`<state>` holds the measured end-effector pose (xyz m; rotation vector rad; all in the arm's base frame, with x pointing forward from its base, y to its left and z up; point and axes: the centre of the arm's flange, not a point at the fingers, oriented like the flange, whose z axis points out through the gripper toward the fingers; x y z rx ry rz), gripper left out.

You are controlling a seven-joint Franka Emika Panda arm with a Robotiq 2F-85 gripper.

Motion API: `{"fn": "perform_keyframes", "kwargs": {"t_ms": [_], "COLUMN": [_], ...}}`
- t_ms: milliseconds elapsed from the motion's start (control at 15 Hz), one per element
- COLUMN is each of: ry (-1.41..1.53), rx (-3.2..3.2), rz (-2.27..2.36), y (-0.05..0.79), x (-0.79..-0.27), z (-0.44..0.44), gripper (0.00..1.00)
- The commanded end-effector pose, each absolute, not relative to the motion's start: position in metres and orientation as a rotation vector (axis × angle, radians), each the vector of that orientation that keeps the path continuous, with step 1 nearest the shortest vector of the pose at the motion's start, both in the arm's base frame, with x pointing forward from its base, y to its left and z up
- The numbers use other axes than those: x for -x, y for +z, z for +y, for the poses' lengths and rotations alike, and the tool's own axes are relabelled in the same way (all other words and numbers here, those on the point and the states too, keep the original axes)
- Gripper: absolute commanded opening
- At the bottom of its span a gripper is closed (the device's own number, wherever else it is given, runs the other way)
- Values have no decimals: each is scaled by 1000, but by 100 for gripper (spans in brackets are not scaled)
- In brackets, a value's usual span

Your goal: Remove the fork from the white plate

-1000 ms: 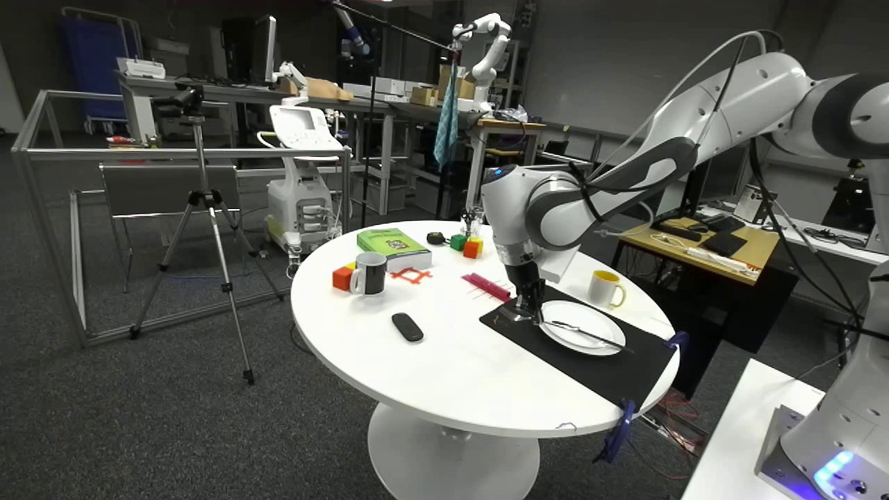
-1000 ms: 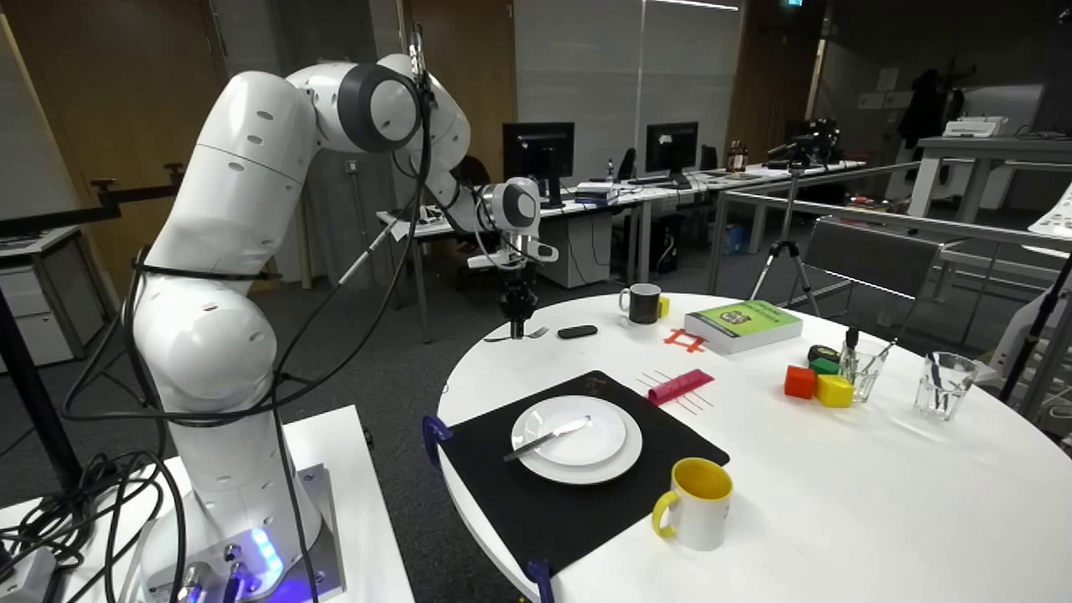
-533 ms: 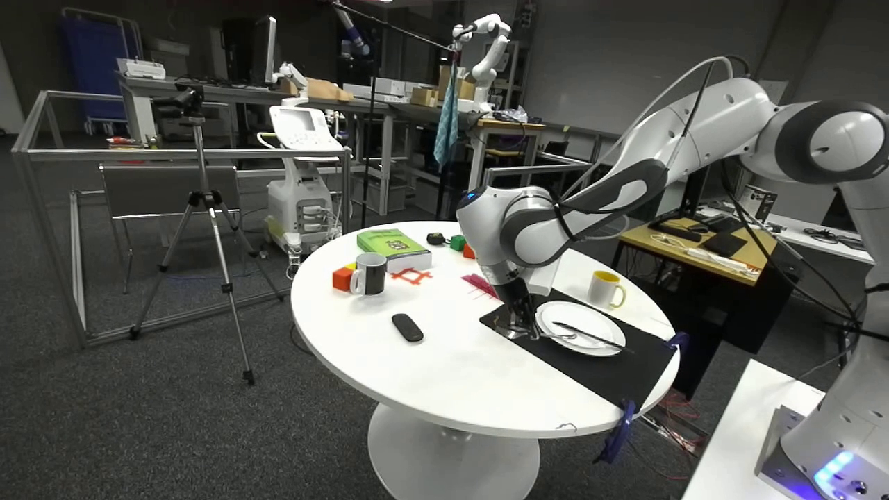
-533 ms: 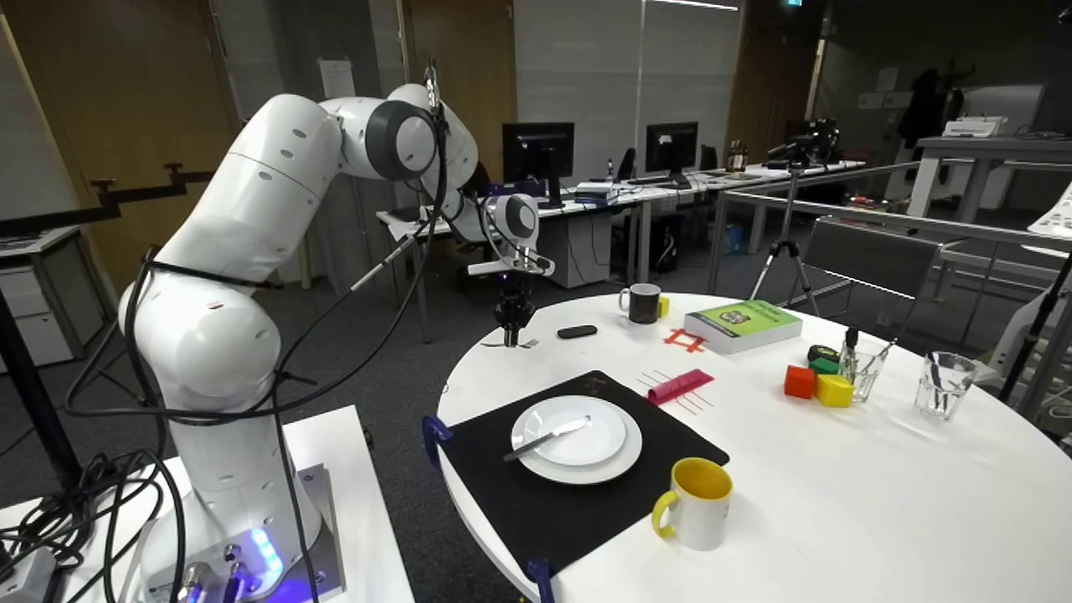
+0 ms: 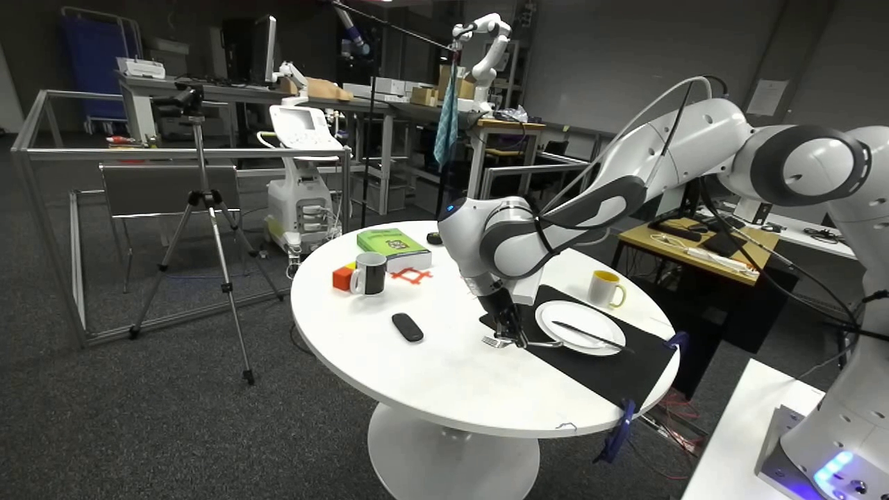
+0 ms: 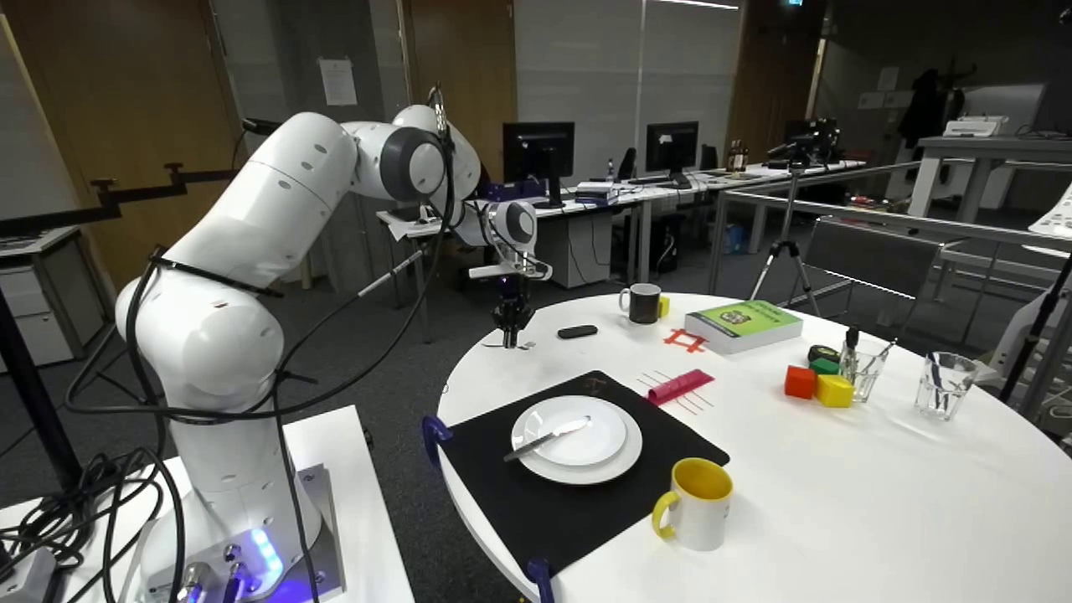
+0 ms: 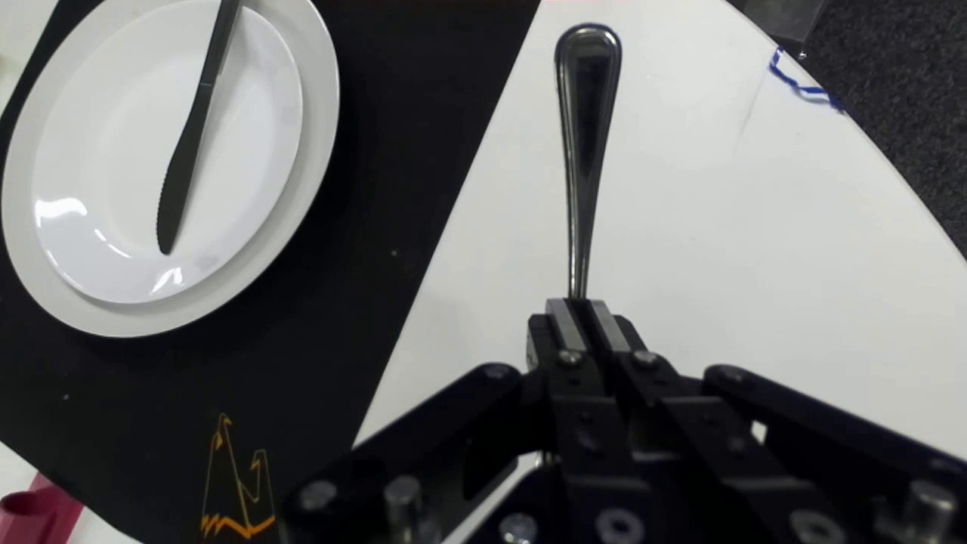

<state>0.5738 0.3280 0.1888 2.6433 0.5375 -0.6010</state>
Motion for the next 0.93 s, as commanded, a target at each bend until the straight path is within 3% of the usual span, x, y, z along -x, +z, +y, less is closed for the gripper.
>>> {"fn": "perform_keyframes", "kwargs": {"t_ms": [0,800,867], "ry": [-593,-465,-520], "rx": [-2685,-2773,-2765], "rz": [535,319,372], "y": [204,183,181], "x": [-586,-588,-587], "z": [335,343,342], "gripper": [1,1,6]}}
